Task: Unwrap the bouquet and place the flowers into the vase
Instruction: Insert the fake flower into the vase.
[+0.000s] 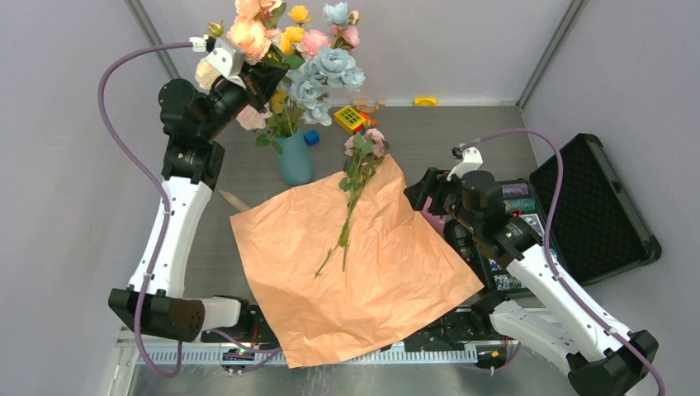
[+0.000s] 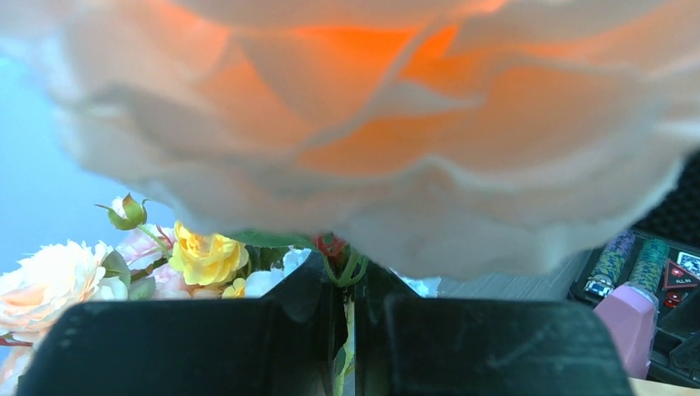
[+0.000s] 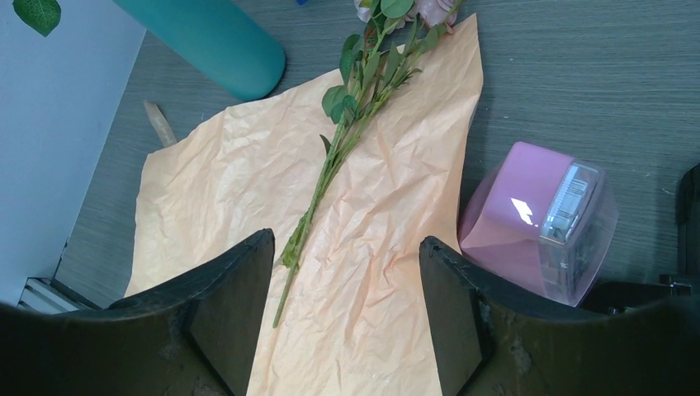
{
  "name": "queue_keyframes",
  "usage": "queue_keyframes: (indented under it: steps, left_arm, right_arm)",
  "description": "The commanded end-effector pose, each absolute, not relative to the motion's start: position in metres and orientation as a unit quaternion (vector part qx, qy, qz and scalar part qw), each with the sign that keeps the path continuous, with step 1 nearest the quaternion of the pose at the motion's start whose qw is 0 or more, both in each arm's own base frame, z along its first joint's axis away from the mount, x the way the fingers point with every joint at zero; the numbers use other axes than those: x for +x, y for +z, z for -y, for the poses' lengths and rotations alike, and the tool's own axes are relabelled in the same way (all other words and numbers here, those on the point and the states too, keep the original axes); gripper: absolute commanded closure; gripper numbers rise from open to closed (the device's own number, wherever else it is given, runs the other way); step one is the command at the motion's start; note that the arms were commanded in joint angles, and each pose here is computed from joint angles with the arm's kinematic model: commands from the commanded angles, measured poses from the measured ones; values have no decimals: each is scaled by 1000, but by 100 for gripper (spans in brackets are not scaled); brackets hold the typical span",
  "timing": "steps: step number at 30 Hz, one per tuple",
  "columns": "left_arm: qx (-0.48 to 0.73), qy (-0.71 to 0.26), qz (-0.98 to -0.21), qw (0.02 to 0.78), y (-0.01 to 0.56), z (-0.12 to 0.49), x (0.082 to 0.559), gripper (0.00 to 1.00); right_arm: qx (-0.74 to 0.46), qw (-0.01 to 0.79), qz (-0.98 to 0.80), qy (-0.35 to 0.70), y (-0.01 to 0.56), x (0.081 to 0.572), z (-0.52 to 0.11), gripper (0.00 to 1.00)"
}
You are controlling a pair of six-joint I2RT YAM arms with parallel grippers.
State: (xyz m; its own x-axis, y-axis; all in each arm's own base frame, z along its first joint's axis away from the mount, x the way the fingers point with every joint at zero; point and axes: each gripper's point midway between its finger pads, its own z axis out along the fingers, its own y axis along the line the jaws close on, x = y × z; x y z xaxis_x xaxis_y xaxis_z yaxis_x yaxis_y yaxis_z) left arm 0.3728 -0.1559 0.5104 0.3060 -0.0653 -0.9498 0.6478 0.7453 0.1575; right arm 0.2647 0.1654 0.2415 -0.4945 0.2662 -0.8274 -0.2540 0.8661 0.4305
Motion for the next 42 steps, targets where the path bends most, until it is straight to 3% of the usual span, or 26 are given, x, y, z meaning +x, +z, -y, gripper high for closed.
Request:
queue_keyframes:
  steps: [1, 22, 42]
  left_arm:
    - [283, -209, -504, 788, 537, 151, 367, 100]
    - [268, -197, -505, 797, 531, 140, 389, 100]
    - [241, -221, -540, 775, 481, 138, 413, 100]
  right_arm:
    - [6, 509, -819, 266, 247, 266, -166, 29]
    - [6, 511, -818, 265, 247, 265, -164, 29]
    - [4, 513, -817, 264, 244, 262, -162, 29]
